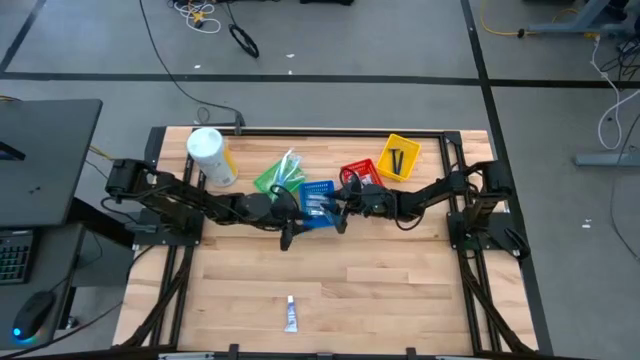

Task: Pick & Place Travel size toiletries
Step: Put the toothpaste into the red bin

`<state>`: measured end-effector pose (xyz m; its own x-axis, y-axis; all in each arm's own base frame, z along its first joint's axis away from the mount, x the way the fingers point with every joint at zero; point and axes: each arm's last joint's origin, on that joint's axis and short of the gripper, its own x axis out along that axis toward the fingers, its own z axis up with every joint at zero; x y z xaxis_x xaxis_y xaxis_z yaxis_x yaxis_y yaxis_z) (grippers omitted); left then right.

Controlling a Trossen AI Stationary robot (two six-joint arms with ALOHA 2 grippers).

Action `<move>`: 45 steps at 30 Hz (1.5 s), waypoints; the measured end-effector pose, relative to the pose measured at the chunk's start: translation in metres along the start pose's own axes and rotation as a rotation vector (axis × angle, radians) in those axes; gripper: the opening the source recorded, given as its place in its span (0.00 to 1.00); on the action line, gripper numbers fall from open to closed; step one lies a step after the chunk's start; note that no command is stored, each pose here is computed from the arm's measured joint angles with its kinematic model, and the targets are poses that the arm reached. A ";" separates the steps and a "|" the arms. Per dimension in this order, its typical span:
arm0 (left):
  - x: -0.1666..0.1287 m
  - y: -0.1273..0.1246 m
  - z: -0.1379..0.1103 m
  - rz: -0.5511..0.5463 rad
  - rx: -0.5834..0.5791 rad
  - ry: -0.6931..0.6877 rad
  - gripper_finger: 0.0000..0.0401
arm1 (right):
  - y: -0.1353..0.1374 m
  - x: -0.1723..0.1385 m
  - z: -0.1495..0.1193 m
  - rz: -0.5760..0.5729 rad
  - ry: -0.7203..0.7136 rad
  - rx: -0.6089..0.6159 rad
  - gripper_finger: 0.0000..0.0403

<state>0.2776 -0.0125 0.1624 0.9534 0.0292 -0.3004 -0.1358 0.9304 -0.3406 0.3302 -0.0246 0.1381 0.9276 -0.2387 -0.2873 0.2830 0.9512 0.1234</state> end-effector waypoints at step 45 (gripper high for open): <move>0.009 -0.160 -0.111 -0.428 0.819 0.482 0.45 | 0.164 -0.086 -0.034 0.425 0.093 0.090 0.42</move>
<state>0.2783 -0.2020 0.1154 0.6457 -0.3429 -0.6823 0.5841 0.7973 0.1521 0.2884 0.1582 0.1510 0.9414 0.1926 -0.2768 -0.0950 0.9391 0.3304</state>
